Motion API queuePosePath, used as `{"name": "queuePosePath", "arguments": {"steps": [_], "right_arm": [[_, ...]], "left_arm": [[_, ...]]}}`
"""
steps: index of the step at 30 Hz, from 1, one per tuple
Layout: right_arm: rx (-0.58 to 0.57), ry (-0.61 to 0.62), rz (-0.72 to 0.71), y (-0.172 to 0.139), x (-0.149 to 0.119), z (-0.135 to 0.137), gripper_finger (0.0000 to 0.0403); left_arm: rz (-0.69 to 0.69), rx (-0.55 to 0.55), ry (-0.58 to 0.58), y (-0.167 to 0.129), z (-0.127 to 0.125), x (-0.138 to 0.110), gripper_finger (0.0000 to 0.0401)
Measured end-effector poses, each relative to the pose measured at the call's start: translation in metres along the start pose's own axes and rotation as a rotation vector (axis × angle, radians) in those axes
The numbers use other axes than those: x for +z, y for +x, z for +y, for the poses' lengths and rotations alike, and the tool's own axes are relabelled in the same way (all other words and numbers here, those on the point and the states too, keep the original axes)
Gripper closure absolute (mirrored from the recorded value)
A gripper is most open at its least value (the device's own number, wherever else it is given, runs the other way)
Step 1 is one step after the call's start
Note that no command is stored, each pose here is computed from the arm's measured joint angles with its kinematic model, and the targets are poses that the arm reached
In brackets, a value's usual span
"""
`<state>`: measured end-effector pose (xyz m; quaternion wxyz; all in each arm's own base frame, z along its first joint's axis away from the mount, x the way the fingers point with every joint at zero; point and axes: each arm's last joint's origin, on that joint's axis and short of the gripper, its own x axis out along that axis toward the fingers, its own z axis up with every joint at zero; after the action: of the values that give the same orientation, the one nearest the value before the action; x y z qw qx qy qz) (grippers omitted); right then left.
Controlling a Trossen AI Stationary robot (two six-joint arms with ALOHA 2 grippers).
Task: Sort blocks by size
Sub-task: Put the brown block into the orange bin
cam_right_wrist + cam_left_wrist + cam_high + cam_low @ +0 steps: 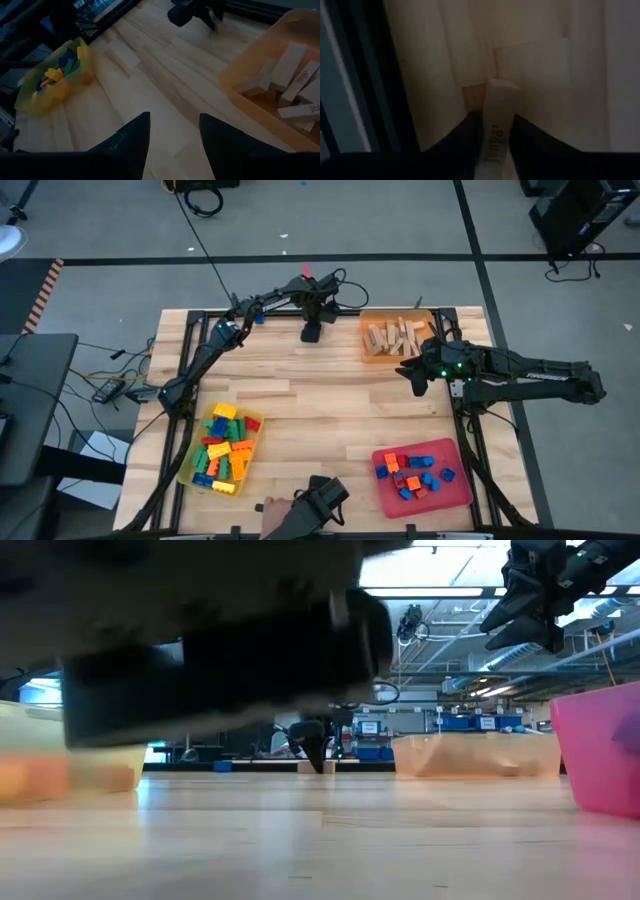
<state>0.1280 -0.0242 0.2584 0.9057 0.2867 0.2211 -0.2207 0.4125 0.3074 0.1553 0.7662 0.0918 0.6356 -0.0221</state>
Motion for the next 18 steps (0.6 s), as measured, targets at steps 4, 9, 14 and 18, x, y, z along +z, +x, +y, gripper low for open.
{"name": "queuePosePath", "arguments": {"steps": [4, 9, 14, 18], "right_arm": [[-0.001, 0.0, -0.002, 0.0, 0.0, 0.0, 0.0218], [-0.001, 0.0, -0.003, 0.0, 0.0, 0.0, 0.0218], [-0.001, -0.009, -0.002, 0.0, 0.0, 0.0, 0.0218], [-0.001, -0.029, -0.002, 0.0, 0.0, 0.0, 0.0218]], "left_arm": [[0.004, 0.001, -0.019, -0.002, -0.001, 0.001, 0.0341], [-0.037, 0.007, -0.098, -0.022, -0.001, 0.002, 0.034], [-0.18, -0.006, -0.208, -0.061, -0.006, 0.012, 0.034], [-0.369, -0.006, -0.386, -0.091, -0.011, 0.031, 0.034]]}}
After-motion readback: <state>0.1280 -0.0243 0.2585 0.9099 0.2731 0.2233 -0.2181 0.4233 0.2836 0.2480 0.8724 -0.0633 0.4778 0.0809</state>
